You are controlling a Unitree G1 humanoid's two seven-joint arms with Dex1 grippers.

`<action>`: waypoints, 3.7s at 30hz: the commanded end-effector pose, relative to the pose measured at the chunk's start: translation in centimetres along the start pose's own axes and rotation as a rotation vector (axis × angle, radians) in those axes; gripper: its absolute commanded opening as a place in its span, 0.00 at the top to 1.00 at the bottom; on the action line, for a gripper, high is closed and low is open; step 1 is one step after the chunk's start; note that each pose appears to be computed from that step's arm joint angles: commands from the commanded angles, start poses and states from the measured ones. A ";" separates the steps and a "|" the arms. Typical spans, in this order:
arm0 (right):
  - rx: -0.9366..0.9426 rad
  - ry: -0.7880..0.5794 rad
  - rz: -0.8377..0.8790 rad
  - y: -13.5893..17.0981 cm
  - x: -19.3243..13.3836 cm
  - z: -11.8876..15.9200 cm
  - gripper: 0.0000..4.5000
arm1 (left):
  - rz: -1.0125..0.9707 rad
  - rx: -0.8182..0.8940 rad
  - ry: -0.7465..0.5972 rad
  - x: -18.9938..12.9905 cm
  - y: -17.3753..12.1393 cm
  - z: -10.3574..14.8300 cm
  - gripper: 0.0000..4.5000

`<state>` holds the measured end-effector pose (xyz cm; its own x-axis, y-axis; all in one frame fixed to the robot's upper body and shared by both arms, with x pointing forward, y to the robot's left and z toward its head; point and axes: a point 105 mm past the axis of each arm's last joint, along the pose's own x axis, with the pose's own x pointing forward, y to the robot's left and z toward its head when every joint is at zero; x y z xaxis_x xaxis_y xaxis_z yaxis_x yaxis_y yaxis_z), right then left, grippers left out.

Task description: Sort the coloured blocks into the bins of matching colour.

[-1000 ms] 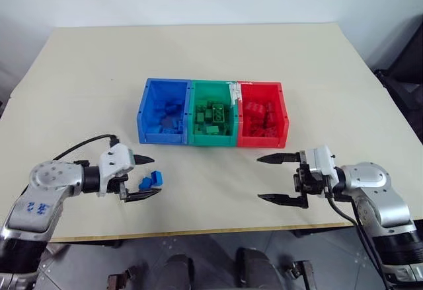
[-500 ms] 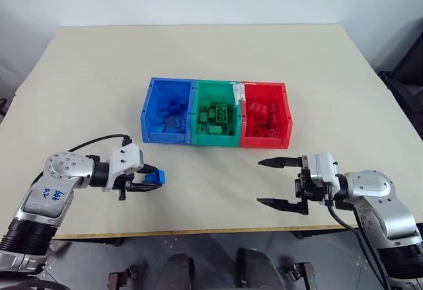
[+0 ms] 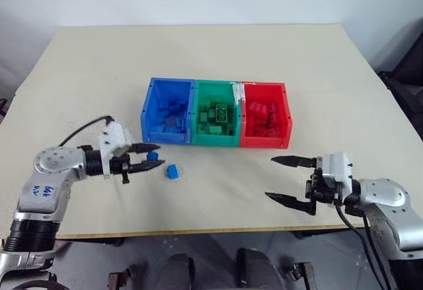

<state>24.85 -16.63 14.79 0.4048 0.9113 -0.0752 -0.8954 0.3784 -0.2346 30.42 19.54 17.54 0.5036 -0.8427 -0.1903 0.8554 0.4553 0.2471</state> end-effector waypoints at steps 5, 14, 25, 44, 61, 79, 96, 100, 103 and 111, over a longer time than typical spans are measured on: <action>-0.014 -0.074 -0.106 -0.2 -0.5 1.7 0.00 | 0.076 0.008 -0.211 0.6 1.2 4.5 0.64; -0.051 -0.186 -0.296 -1.4 -0.6 3.1 0.00 | 0.252 -0.030 -0.301 4.6 6.2 6.4 0.64; -0.060 -0.213 -0.278 -1.1 0.6 3.5 0.00 | 0.270 -0.013 -0.302 4.8 7.4 5.8 0.07; -0.052 -0.055 0.150 -0.4 2.5 0.9 0.00 | 0.145 0.013 0.097 -9.7 -1.3 -2.7 0.01; -0.071 0.021 0.093 0.5 0.0 1.0 0.00 | -0.179 0.076 0.340 3.0 -4.0 -5.9 0.01; -0.042 -0.001 0.003 1.2 -0.3 1.3 0.00 | -0.018 0.079 -0.078 2.5 -0.5 1.2 0.68; -0.092 -0.197 -0.280 -0.8 1.6 2.8 0.00 | 0.305 -0.057 -0.162 4.7 7.5 4.8 0.31; -0.105 -0.191 -0.249 -0.8 1.8 2.9 0.00 | 0.267 -0.021 -0.181 3.6 6.3 5.0 0.02; -0.107 -0.178 -0.210 -0.8 1.9 2.8 0.00 | 0.249 0.019 -0.167 1.8 5.1 4.5 0.01; -0.106 -0.022 -0.016 -2.6 0.5 0.7 0.00 | 0.342 0.088 -0.009 -7.6 0.6 -0.3 0.01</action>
<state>27.33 -16.95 15.56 0.4488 0.8921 -0.0529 -0.8565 0.4125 -0.3103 28.19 26.16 16.93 0.7575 -0.6422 -0.1170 0.6441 0.7063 0.2938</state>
